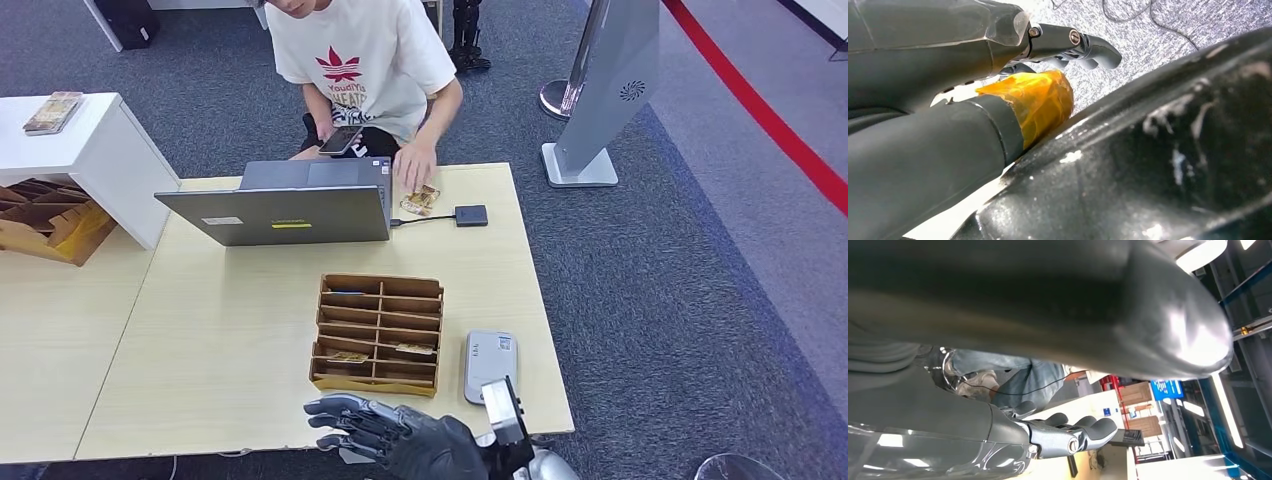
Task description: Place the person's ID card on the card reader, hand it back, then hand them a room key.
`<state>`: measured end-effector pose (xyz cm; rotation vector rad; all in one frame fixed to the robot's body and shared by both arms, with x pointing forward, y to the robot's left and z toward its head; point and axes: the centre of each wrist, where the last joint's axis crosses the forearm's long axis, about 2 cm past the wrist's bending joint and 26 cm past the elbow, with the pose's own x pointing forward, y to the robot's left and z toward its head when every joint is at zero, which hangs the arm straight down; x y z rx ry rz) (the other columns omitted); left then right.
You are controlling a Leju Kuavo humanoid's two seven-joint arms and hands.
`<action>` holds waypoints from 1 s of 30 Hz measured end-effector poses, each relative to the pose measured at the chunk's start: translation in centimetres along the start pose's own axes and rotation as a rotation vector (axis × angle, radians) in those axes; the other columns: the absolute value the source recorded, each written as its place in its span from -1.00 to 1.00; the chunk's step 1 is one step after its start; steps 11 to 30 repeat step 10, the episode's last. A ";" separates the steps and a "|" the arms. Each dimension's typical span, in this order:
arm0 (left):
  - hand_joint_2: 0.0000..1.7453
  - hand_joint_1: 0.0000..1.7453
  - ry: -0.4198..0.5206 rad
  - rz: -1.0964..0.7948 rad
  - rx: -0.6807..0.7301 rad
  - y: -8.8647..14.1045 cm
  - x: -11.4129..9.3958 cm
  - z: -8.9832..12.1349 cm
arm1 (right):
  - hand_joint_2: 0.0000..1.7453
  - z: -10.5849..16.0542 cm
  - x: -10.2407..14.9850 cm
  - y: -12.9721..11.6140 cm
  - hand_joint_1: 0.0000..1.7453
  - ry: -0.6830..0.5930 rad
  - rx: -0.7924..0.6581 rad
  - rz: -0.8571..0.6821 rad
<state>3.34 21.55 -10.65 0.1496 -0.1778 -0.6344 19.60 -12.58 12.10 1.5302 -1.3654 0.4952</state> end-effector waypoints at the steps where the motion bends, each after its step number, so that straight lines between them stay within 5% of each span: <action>1: -1.00 -1.00 0.000 -0.003 0.001 0.0 0.0 0.0 | -1.00 0.0 0.0 0.0 -1.00 0.002 0.000 0.000; 30: -1.00 -1.00 -0.002 -0.024 0.011 -0.1 0.2 0.0 | -1.00 0.3 -0.2 0.0 -1.00 0.015 -0.001 -0.002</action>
